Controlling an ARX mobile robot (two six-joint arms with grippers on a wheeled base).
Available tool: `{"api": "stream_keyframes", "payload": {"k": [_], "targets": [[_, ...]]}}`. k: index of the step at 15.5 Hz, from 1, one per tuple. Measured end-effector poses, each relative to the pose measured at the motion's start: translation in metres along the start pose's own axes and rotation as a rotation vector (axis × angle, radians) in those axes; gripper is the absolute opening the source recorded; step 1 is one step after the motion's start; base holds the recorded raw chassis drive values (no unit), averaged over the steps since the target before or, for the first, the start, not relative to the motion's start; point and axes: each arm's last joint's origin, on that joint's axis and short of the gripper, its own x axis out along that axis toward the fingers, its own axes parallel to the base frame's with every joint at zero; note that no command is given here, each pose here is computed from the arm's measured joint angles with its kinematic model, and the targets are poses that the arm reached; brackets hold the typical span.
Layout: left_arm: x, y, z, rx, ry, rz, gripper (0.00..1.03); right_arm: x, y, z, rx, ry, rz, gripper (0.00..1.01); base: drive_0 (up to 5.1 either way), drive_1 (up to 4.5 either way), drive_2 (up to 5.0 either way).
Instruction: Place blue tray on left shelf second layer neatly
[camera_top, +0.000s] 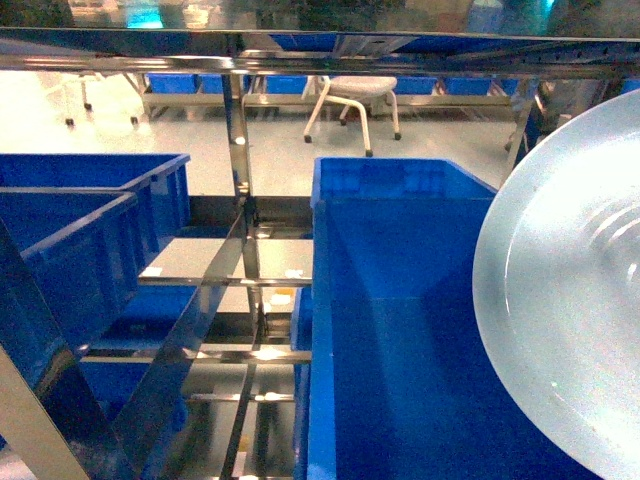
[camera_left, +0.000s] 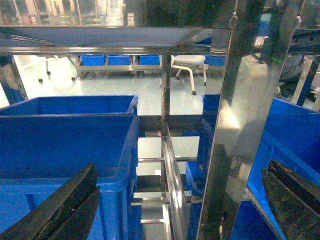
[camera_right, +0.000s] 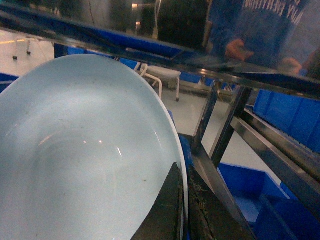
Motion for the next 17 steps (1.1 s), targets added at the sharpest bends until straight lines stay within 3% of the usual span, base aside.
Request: {"api": "stream_keyframes", "payload": {"k": [4,9,11,12,14,17], "targets": [[0.000,0.000,0.000,0.000,0.000,0.000,0.98,0.012,0.002,-0.019,-0.004,0.053,0.009,0.02,0.0,0.00,0.0],[0.000,0.000,0.000,0.000,0.000,0.000,0.98,0.014,0.008,-0.057,-0.013,0.302,0.047,0.02,0.0,0.00,0.0],[0.000,0.000,0.000,0.000,0.000,0.000,0.98,0.011,0.012,-0.075,-0.024,0.423,0.084,0.02,0.0,0.00,0.0],[0.000,0.000,0.000,0.000,0.000,0.000,0.98,0.013,0.003,-0.069,-0.009,0.369,0.058,0.02,0.0,0.00,0.0],[0.000,0.000,0.000,0.000,-0.001,0.000,0.98,0.020,-0.008,-0.065,-0.015,0.333,0.063,0.02,0.0,0.00,0.0],[0.000,0.000,0.000,0.000,0.000,0.000,0.98,0.038,-0.012,-0.061,-0.023,0.291,0.065,0.02,0.0,0.00,0.0]]}}
